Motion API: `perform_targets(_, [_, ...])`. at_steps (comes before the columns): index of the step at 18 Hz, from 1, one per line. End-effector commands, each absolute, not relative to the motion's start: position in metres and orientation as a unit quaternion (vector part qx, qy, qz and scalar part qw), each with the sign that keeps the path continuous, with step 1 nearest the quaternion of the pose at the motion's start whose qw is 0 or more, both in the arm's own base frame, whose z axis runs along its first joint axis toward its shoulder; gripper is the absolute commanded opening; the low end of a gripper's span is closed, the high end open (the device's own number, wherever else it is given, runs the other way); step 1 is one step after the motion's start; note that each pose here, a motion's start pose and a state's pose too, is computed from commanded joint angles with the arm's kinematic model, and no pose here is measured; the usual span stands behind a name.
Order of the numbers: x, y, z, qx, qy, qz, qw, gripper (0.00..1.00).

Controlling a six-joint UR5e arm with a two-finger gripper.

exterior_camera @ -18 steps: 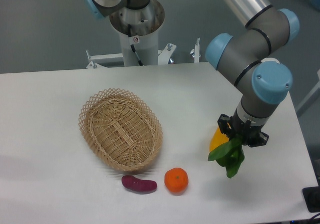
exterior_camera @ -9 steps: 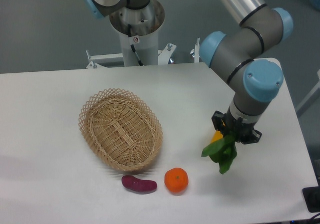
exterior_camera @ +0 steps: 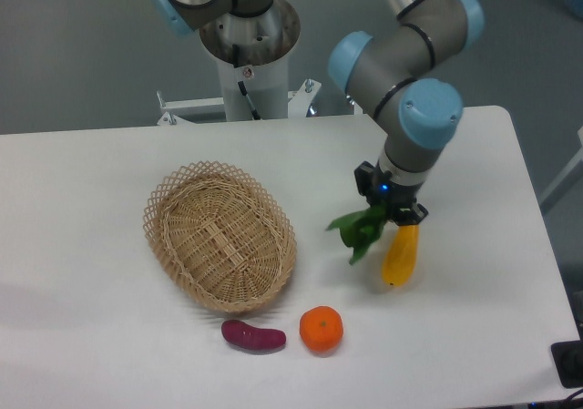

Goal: Place the green vegetable on the table
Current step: 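Move the held bok choy toward the basket and lower it, then open the gripper to release the bok choy onto the table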

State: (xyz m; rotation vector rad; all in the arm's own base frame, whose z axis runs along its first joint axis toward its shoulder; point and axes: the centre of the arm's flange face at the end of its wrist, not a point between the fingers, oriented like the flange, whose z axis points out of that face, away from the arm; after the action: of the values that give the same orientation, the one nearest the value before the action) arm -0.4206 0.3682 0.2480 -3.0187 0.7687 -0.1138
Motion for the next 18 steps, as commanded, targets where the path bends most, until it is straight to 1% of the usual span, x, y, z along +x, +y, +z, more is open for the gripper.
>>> perform_targets(3, [-0.405, 0.360, 0.240, -0.966, 0.254, -0.049, 0.009, 0.17])
perform_targets(4, [-0.401, 0.357, 0.239, -0.964, 0.262, -0.050, 0.008, 0.20])
perform_targets(7, [-0.390, 0.351, 0.236, -0.961, 0.270, -0.056, 0.009, 0.30])
perform_targets(8, [-0.387, 0.349, 0.236, -0.961, 0.270, -0.058, 0.007, 0.38])
perform_targets(12, [-0.380, 0.346, 0.235, -0.961, 0.270, -0.061, 0.008, 0.55])
perform_targets(13, [-0.377, 0.345, 0.233, -0.960, 0.271, -0.064, 0.007, 0.71])
perform_targets(14, [-0.372, 0.343, 0.232, -0.960, 0.272, -0.065, 0.007, 1.00])
perform_targets(18, [-0.367, 0.344, 0.234, -0.960, 0.272, -0.063, 0.008, 1.00])
